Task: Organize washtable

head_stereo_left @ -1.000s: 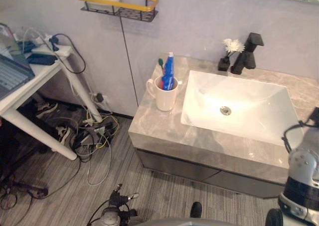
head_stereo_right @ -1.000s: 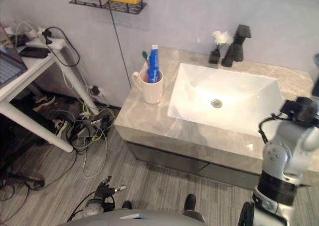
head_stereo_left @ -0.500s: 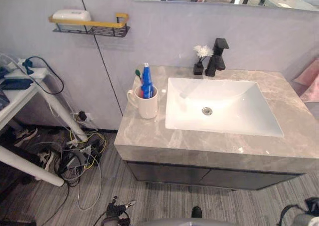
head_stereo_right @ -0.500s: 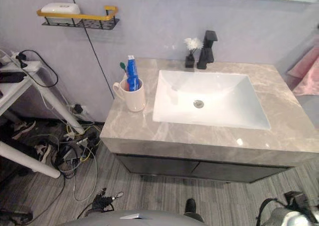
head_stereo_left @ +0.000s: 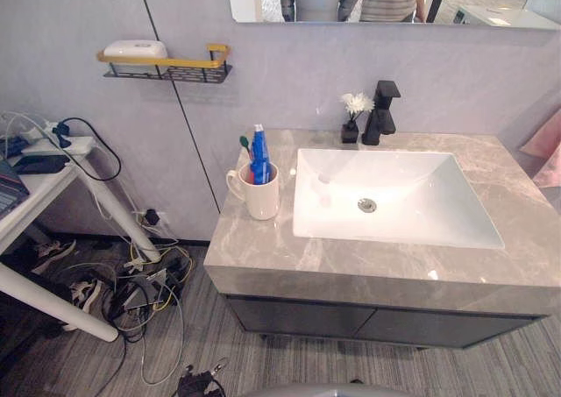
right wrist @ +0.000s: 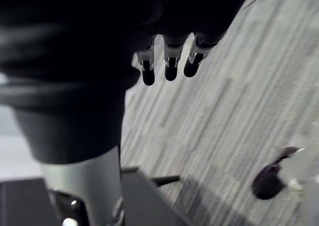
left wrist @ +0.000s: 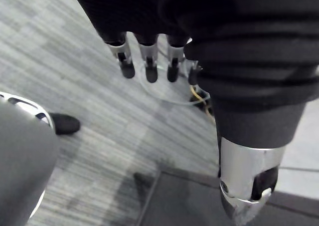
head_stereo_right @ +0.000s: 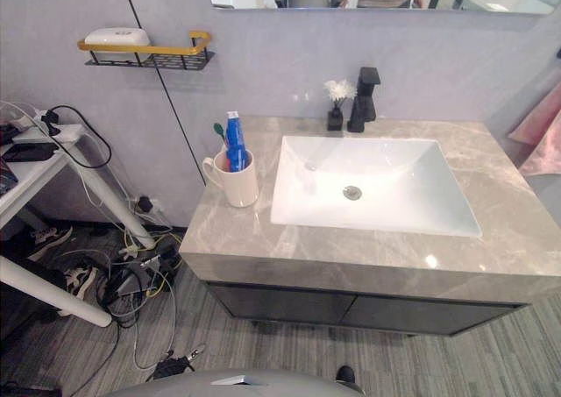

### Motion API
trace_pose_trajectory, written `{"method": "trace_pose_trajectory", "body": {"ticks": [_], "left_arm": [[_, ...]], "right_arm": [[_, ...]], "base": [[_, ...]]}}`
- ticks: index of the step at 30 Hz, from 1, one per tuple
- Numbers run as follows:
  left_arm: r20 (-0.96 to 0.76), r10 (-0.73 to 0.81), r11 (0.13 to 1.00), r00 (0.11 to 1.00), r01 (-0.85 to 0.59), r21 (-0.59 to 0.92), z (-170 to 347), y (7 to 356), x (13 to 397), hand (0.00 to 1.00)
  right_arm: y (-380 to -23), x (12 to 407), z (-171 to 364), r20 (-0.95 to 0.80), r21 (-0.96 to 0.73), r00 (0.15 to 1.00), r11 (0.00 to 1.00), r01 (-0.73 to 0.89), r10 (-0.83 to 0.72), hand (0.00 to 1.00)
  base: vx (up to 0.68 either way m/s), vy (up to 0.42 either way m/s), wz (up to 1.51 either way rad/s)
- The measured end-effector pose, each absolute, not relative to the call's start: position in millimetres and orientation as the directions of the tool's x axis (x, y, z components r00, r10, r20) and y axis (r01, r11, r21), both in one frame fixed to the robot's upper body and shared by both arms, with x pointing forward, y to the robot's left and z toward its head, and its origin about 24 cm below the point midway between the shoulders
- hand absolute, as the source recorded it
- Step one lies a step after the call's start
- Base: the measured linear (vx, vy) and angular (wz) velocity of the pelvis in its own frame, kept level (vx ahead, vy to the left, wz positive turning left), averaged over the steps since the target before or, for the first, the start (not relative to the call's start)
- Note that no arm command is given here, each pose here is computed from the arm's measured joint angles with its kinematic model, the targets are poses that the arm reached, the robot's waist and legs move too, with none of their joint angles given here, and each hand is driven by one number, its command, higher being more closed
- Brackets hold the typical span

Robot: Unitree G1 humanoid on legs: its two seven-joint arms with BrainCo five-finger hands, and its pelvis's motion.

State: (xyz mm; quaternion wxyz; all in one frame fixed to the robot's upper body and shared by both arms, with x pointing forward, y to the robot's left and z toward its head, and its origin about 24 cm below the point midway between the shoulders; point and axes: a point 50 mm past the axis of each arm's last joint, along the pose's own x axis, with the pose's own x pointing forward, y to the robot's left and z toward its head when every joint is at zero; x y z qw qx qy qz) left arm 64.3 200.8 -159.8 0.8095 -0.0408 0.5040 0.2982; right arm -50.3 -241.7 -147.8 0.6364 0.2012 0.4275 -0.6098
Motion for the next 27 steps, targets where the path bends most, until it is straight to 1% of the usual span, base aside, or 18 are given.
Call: {"method": "trace_pose_trajectory", "body": {"ticks": [2,3,4,5,6,7,8,9,10,12,13,15,16,18,19,20,22,27], "left_arm": [[-0.849,0.442,0.791,0.29,-0.572,0.216,-160.9,202.0,61.9,0.0],[-0.853,0.44,0.767,0.282,-0.612,0.193,-161.0,203.0,61.8,0.0],[-0.852,0.444,0.72,0.276,-0.676,0.157,-159.9,205.5,63.9,0.0],[-0.849,0.449,0.697,0.28,-0.704,0.137,-158.5,207.3,65.9,0.0],[-0.829,0.468,0.658,0.306,-0.747,0.095,-153.4,212.9,74.0,0.0],[-0.789,0.501,0.622,0.355,-0.782,0.043,-143.8,221.9,87.2,0.0],[-0.762,0.522,0.597,0.384,-0.802,0.005,-137.2,227.4,94.8,0.0],[-0.694,0.572,0.555,0.438,-0.829,-0.065,-121.5,238.8,109.6,0.0],[-0.654,0.599,0.54,0.462,-0.836,-0.096,-112.7,244.4,116.4,0.0],[-0.513,0.677,0.503,0.527,-0.841,-0.2,-80.7,261.0,135.2,0.0],[-0.449,0.709,0.495,0.543,-0.838,-0.232,-66.0,267.3,141.8,0.0],[-0.26,0.776,0.493,0.575,-0.81,-0.318,-22.4,279.4,157.0,0.0],[-0.212,0.789,0.495,0.577,-0.8,-0.339,-11.0,281.3,159.9,0.0],[-0.061,0.819,0.504,0.57,-0.766,-0.399,24.8,285.3,164.9,0.0],[0.017,0.824,0.517,0.566,-0.739,-0.431,44.5,284.9,166.7,1.0],[0.061,0.824,0.529,0.563,-0.728,-0.436,54.0,284.0,167.3,1.0],[0.222,0.814,0.575,0.536,-0.694,-0.433,87.9,279.4,166.4,1.0],[0.402,0.759,0.651,0.512,-0.616,-0.444,126.1,264.5,163.8,1.0]], "right_arm": [[-231.8,-59.9,-154.0,-0.825,-0.272,-0.17,0.115,0.955,-0.539,0.0],[-226.7,-62.3,-157.2,-0.849,-0.259,-0.177,0.099,0.961,-0.498,0.0],[-222.9,-60.7,-159.8,-0.866,-0.234,-0.169,0.084,0.969,-0.471,0.0],[-222.0,-57.5,-160.9,-0.874,-0.22,-0.156,0.09,0.971,-0.46,0.0],[-221.6,-50.7,-162.2,-0.884,-0.19,-0.122,0.109,0.976,-0.452,0.0],[-221.8,-37.4,-163.7,-0.889,-0.156,-0.075,0.144,0.977,-0.452,0.0],[-221.7,-30.8,-164.2,-0.891,-0.139,-0.052,0.163,0.977,-0.451,0.0],[-221.4,-19.4,-164.9,-0.893,-0.108,-0.008,0.197,0.974,-0.45,0.0],[-221.2,-14.3,-164.9,-0.893,-0.093,0.013,0.213,0.973,-0.449,0.0],[-218.5,-1.5,-165.6,-0.895,-0.059,0.065,0.261,0.964,-0.441,0.0],[-215.5,2.0,-166.0,-0.898,-0.051,0.081,0.286,0.957,-0.433,0.0],[-210.8,6.8,-166.8,-0.902,-0.043,0.108,0.337,0.941,-0.418,0.0],[-210.1,7.7,-166.8,-0.902,-0.041,0.113,0.344,0.938,-0.417,0.0],[-209.9,10.3,-166.4,-0.897,-0.033,0.138,0.376,0.926,-0.42,0.0],[-210.2,12.0,-166.0,-0.894,-0.023,0.152,0.383,0.924,-0.421,0.0],[-210.1,12.6,-165.9,-0.893,-0.019,0.159,0.388,0.921,-0.421,0.0],[-210.2,14.6,-165.6,-0.891,-0.008,0.182,0.416,0.91,-0.415,0.0],[-210.5,13.9,-165.2,-0.888,0.003,0.197,0.422,0.907,-0.416,0.0]], "base": [[0.03,0.008,0.13],[0.04,0.003,0.19],[0.04,0.002,0.16],[0.03,0.001,0.1],[0.02,-0.001,0.1],[0.01,-0.001,0.13],[0.01,-0.002,0.16],[0.01,-0.001,0.13],[0.02,0.0,0.12],[0.04,0.007,0.07],[0.05,0.009,0.08],[0.05,0.011,0.14],[0.04,0.014,0.11],[0.03,0.011,0.02],[0.0,0.0,0.0],[0.0,0.0,0.0],[0.0,0.0,0.0],[0.0,0.0,0.0]]}}
